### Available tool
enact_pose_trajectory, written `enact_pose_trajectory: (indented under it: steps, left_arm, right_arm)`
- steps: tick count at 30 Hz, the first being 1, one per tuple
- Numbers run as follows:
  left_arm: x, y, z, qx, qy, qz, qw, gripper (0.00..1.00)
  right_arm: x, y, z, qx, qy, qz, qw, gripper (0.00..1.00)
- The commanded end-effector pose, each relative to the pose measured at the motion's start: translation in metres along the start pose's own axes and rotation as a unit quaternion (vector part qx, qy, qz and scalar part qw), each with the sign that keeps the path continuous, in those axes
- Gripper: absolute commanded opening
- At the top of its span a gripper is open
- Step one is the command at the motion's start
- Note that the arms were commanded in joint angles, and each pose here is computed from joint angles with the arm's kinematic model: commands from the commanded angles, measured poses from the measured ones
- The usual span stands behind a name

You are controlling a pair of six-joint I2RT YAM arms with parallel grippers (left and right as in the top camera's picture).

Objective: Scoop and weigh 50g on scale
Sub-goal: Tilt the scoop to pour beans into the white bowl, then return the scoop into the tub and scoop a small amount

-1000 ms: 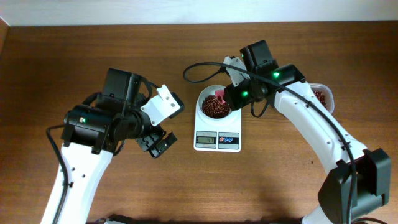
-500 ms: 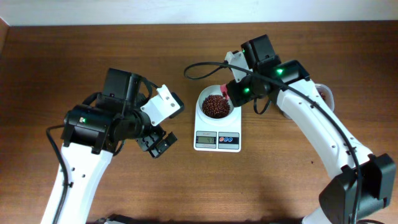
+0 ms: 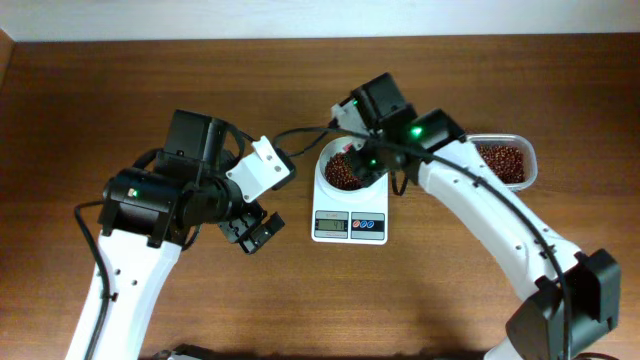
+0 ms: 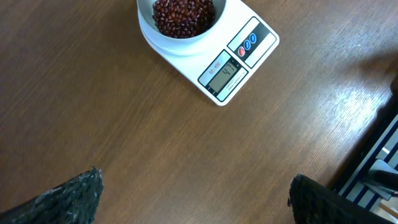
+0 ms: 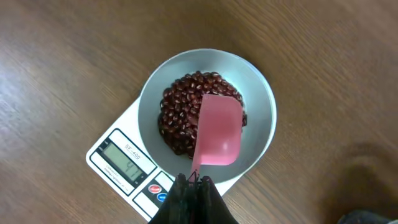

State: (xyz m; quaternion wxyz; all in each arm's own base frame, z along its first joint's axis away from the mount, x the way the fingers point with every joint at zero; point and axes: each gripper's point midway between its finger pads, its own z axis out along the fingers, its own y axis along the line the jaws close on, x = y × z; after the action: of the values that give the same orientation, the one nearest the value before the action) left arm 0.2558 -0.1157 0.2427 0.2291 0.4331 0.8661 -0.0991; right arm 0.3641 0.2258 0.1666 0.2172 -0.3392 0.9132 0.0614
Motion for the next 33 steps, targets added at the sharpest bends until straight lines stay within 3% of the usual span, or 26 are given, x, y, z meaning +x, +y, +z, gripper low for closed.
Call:
enact_pose_trajectory:
  steps: [1,7,11,14,17,20,30,33]
  left_arm:
    - [-0.004,0.001,-0.003,0.001,-0.01,0.009,1.0,0.99]
    - [-0.004,0.001,-0.003,0.001,-0.01,0.009,1.0,0.99]
    - [-0.004,0.001,-0.003,0.001,-0.01,0.009,1.0,0.99]
    - [-0.004,0.001,-0.003,0.001,-0.01,0.009,1.0,0.99]
    - [-0.004,0.001,-0.003,0.001,-0.01,0.009,1.0,0.99]
    - [-0.004,0.001,-0.003,0.001,-0.01,0.009,1.0,0.99]
    - [-0.004,0.001,-0.003,0.001,-0.01,0.009,1.0,0.99]
    - [-0.004,0.001,-0.003,0.001,-0.01,0.009,1.0,0.99]
  right_arm:
    - [-0.007,-0.012,-0.013,0.033,-0.015,-0.007,0.999,0.04]
    - [-0.016,-0.02,-0.035,0.043,-0.044,0.004,0.998,0.04]
    - [-0.025,-0.065,-0.099,0.082,-0.119,0.078,0.986,0.04]
    - [0.002,-0.122,-0.151,0.137,-0.15,0.143,0.969,0.04]
    - [0.066,-0.178,-0.176,0.186,-0.107,0.236,0.948,0.04]
    - [0.114,-0.205,-0.162,0.171,-0.056,0.306,0.935,0.04]
    - [0.146,-0.199,-0.015,0.0,0.089,0.358,0.929,0.04]
    - [0.15,-0.193,0.005,-0.024,0.108,0.362,0.925,0.04]
